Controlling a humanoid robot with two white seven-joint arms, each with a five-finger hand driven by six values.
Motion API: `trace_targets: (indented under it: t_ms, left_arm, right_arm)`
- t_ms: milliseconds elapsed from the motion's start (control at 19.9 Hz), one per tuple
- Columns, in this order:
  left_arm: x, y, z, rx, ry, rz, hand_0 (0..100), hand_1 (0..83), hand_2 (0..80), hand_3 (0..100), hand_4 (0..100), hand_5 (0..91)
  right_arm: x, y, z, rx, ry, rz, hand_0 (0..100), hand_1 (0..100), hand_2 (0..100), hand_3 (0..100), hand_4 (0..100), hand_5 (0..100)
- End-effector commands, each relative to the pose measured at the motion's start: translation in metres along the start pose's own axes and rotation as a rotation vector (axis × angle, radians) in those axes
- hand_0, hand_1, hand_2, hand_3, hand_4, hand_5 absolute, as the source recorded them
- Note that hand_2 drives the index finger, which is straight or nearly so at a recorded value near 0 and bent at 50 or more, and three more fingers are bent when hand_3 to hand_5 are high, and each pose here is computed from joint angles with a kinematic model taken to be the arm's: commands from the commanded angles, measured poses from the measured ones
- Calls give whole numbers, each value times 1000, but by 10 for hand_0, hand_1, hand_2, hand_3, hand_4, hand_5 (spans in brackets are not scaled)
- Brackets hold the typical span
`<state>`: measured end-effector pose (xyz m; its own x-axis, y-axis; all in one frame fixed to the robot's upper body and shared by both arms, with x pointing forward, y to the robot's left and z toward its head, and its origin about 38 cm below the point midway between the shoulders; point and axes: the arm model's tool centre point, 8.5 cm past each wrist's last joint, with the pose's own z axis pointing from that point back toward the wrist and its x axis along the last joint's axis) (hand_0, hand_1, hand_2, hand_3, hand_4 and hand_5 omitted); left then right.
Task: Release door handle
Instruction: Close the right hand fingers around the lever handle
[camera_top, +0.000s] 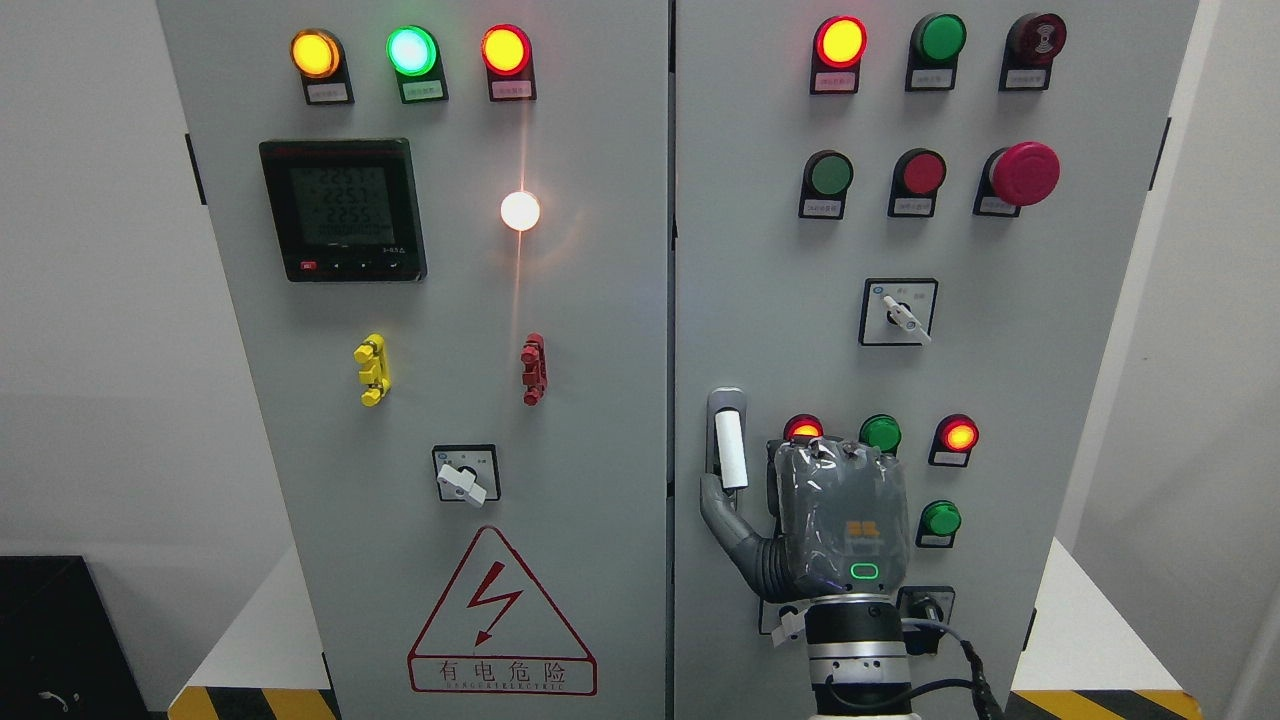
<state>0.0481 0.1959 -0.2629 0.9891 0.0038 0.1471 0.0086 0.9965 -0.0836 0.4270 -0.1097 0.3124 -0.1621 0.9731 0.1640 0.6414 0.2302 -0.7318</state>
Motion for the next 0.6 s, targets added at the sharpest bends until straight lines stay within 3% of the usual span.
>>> trace_targets:
  t_ms: [0,552]
  left_arm:
    - [0,0,0,-1,0,0,120,556,0,0,0,0]
    - [0,0,0,-1,0,0,120,556,0,0,0,0]
  right_arm:
    - [-2,0,0,-1,7,0,394,343,953,1000,977,1000]
    - [-7,-2,0,-7,21,1,393,353,955,1000,981,1000]
